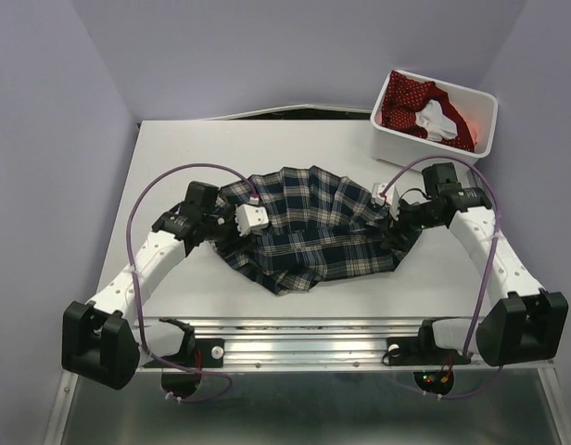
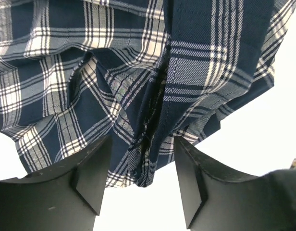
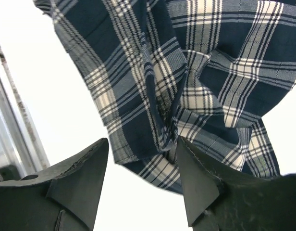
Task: Fold and stack the skirts
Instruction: Flatten the skirt out
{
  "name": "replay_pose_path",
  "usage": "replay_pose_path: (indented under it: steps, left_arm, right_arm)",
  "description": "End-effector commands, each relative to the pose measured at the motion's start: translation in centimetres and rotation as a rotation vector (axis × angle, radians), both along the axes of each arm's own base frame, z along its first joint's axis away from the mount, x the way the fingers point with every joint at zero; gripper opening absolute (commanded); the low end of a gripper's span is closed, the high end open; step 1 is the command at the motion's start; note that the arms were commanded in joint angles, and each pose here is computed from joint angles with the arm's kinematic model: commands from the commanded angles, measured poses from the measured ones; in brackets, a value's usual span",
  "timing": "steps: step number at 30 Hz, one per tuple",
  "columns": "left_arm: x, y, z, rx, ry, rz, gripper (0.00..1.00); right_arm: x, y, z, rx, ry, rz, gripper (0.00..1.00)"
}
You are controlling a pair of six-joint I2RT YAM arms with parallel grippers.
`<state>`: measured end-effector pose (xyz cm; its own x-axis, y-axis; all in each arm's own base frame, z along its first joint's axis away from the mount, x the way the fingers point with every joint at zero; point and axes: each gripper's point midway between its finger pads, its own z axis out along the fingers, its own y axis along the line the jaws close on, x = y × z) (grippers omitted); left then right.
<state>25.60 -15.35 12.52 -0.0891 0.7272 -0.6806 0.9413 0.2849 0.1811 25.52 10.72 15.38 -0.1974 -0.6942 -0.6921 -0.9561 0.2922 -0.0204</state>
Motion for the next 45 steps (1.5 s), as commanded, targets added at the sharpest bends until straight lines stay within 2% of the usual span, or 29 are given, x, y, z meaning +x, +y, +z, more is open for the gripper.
replay_pose_path:
  steps: [1, 3, 8, 10, 12, 20, 23, 24, 26, 32, 37, 41, 44, 45]
  left_arm:
    - [-0.2, 0.0, 1.8, -0.058, -0.013, 0.005, 0.67]
    - [-0.1, 0.0, 1.6, -0.102, 0.037, 0.017, 0.68]
    - [0.6, 2.9, 2.2, -0.194, 0.163, 0.053, 0.70]
    - [0.0, 3.3, 1.5, -0.196, 0.227, 0.008, 0.84]
    - [-0.8, 3.7, 0.3, -0.182, 0.278, -0.011, 0.93]
    - [-0.2, 3.2, -1.2, -0.220, 0.252, -0.041, 0.93]
    - [0.4, 2.7, -1.4, -0.248, 0.259, -0.052, 0.93]
    - [0.6, 2.4, -1.3, -0.265, 0.259, -0.055, 0.93]
    - [1.1, 1.8, -1.2, -0.283, 0.254, -0.059, 0.93]
    - [1.2, 0.3, -2.0, -0.270, 0.248, -0.085, 0.87]
    - [1.1, 0.2, -2.3, -0.256, 0.214, -0.098, 0.83]
    - [0.6, -0.2, -2.2, -0.252, 0.200, -0.139, 0.78]
    - [0.0, -0.8, -2.3, -0.249, 0.214, -0.173, 0.68]
    - [0.0, -1.0, -2.3, -0.249, 0.218, -0.178, 0.57]
  right_arm:
    - [-1.5, -0.4, 0.1, -0.001, 0.054, -0.066, 0.64]
    - [-1.3, -0.3, 0.1, 0.006, 0.096, -0.097, 0.66]
    - [-0.7, 0.2, 1.9, 0.050, 0.127, -0.101, 0.86]
    - [-1.4, 0.3, 1.9, 0.051, 0.158, -0.093, 0.88]
    - [-1.7, 0.4, 1.4, 0.059, 0.175, -0.101, 0.89]
    - [-3.2, 0.4, -0.7, 0.048, 0.272, -0.076, 0.90]
    - [-3.5, 0.2, -1.0, 0.038, 0.263, -0.076, 0.92]
    - [-3.2, 0.1, -1.0, 0.036, 0.244, -0.077, 1.00]
    - [-3.4, 0.0, -1.3, 0.030, 0.236, -0.086, 1.00]
    - [-0.6, -2.0, -2.8, -0.049, 0.158, -0.168, 1.00]
    - [3.5, -4.2, -0.1, -0.016, 0.032, -0.255, 1.00]
    - [5.3, -5.1, 0.8, -0.030, -0.012, -0.253, 1.00]
    - [5.7, -5.2, 0.4, -0.029, -0.010, -0.225, 1.00]
    - [5.1, -4.8, 0.1, -0.016, 0.019, -0.202, 1.00]
